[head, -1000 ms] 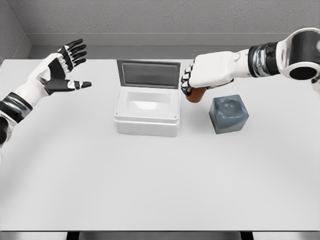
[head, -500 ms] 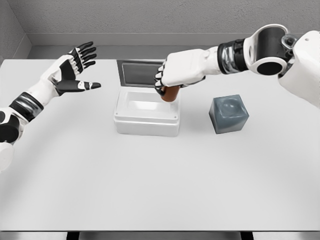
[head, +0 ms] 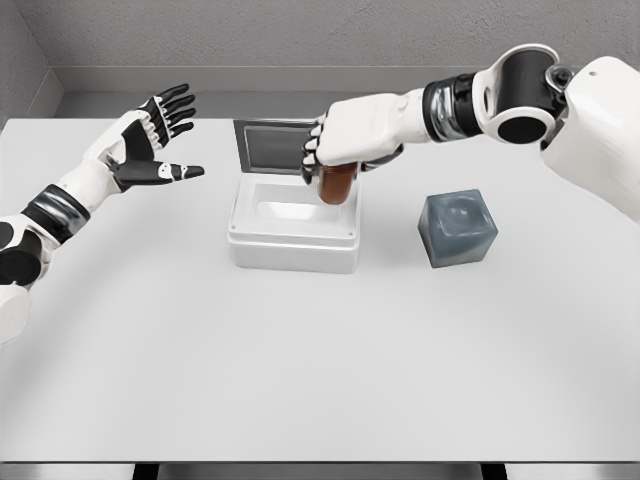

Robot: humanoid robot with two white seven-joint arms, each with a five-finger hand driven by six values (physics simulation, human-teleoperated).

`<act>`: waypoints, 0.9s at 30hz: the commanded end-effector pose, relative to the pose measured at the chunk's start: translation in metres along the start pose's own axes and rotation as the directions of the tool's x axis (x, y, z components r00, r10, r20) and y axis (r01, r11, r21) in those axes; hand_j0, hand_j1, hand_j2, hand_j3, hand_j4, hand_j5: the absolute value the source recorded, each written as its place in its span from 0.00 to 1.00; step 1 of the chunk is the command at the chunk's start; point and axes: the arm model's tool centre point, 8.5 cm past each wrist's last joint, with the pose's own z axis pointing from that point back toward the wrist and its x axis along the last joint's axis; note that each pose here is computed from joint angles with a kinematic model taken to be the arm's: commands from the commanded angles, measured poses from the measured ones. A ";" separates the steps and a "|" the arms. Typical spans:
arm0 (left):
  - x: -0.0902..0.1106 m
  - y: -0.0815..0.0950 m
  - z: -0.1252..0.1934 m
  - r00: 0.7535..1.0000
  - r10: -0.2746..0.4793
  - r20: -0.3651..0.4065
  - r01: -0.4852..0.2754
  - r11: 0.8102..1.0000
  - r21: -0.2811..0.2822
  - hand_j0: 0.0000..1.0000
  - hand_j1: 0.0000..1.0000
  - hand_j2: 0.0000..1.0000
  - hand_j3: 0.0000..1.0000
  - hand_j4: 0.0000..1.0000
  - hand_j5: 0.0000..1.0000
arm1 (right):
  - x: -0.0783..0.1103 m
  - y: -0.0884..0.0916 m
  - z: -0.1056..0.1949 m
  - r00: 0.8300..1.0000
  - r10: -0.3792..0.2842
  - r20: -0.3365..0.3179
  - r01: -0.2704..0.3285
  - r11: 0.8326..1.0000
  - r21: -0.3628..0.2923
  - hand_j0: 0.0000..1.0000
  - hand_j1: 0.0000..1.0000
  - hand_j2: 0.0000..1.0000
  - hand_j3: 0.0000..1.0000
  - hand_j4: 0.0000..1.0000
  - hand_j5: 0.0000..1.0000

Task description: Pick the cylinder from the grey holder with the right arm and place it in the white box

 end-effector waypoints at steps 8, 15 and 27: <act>-0.001 -0.004 -0.003 1.000 0.011 0.006 -0.011 1.000 -0.005 1.00 1.00 1.00 1.00 1.00 1.00 | 0.019 -0.076 0.104 0.983 0.153 -0.099 -0.174 0.951 -0.255 1.00 1.00 1.00 1.00 1.00 1.00; 0.000 -0.017 -0.015 0.999 0.032 0.025 -0.031 0.999 -0.028 1.00 1.00 1.00 1.00 1.00 1.00 | 0.030 0.008 0.245 0.963 -0.243 -0.118 0.152 0.847 -0.509 1.00 1.00 1.00 1.00 1.00 1.00; 0.001 -0.042 -0.030 0.997 0.055 0.045 -0.051 0.995 -0.080 1.00 1.00 1.00 1.00 1.00 1.00 | 0.085 0.145 0.205 0.713 -0.655 0.249 0.600 0.388 -0.699 1.00 1.00 1.00 1.00 1.00 1.00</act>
